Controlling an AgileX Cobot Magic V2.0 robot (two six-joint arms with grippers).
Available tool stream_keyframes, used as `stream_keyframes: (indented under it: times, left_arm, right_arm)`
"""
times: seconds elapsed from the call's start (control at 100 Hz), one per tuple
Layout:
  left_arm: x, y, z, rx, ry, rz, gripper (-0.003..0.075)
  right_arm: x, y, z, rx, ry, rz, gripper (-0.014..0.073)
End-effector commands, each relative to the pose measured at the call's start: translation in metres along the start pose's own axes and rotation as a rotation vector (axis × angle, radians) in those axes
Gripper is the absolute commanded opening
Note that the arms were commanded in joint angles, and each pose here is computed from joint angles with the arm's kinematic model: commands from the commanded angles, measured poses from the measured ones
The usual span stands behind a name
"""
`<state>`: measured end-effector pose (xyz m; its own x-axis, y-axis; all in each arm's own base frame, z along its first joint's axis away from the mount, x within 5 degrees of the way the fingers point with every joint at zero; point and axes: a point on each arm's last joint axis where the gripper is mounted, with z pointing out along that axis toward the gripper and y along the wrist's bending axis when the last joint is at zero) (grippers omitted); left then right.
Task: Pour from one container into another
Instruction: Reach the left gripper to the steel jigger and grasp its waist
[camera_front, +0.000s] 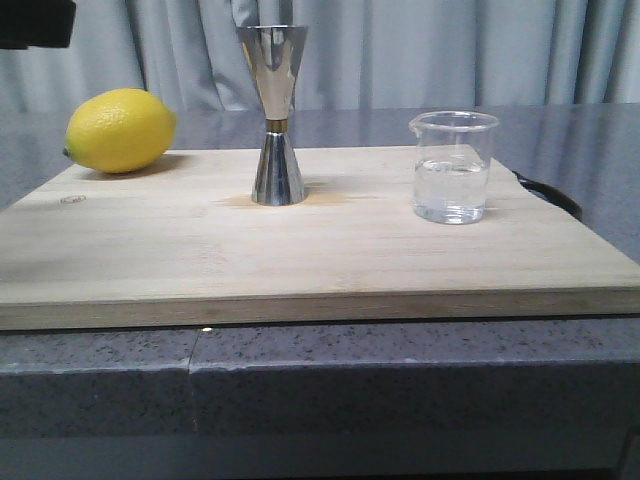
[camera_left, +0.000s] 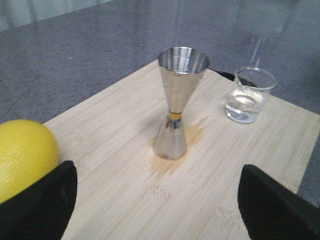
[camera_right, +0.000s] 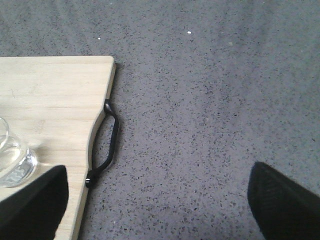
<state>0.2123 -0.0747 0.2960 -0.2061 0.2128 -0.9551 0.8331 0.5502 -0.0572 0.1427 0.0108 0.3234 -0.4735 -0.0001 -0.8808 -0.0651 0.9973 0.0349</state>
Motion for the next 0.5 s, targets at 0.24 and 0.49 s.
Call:
stream_keyframes:
  times: [0.24,0.49]
  left_arm:
    - [0.005,0.016,0.025,0.204,-0.206,-0.004,0.0606]
    - [0.017,0.021,0.053,0.248,-0.274,-0.005,0.0606]
  right_arm:
    - [-0.02,-0.001,-0.006,0.005,-0.134,0.002,0.0659]
    - [-0.02,-0.001,-0.006,0.005,-0.134,0.002,0.0659]
